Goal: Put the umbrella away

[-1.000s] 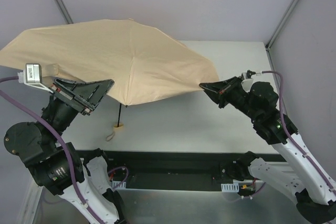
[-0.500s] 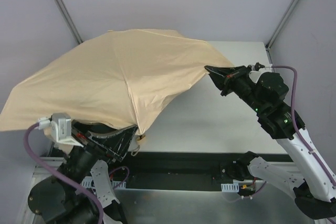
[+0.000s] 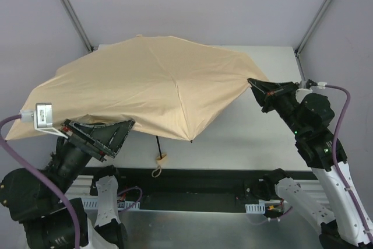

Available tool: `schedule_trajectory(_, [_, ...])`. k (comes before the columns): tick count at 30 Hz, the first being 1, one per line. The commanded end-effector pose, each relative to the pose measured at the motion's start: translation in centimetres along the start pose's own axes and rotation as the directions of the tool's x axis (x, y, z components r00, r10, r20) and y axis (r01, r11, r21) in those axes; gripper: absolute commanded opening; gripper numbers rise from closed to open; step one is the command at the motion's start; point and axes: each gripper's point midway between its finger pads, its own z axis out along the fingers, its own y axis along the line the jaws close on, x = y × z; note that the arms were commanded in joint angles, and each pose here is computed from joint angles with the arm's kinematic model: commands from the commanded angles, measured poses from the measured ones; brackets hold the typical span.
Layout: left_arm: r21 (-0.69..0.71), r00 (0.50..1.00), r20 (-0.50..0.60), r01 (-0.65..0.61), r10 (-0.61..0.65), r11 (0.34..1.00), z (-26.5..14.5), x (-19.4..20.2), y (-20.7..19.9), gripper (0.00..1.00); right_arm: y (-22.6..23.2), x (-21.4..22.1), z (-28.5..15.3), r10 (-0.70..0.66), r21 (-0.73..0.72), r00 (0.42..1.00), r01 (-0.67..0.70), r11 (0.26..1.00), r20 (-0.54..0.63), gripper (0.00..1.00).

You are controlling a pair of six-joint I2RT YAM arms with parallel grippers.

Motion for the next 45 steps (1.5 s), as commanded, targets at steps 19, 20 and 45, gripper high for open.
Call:
schedule_trajectory(19, [0.353,0.935,-0.171,-0.238,0.312,0.905,-0.2,5.8,3.9,0.50,3.5,-10.4,4.6,-0.126,0.117,0.928,0.090,0.989,0.350,0.01])
schedule_trajectory(20, [0.351,0.934,-0.168,-0.243,0.316,0.904,-0.3,6.4,4.7,0.50,3.6,-10.5,4.6,-0.137,0.123,0.925,0.099,0.987,0.354,0.00])
schedule_trajectory(45, [-0.007,1.000,-0.030,0.000,0.000,1.000,6.5,-4.3,8.5,0.55,-6.7,-1.4,-8.9,-0.824,0.068,0.431,0.896,0.438,-0.367,0.95])
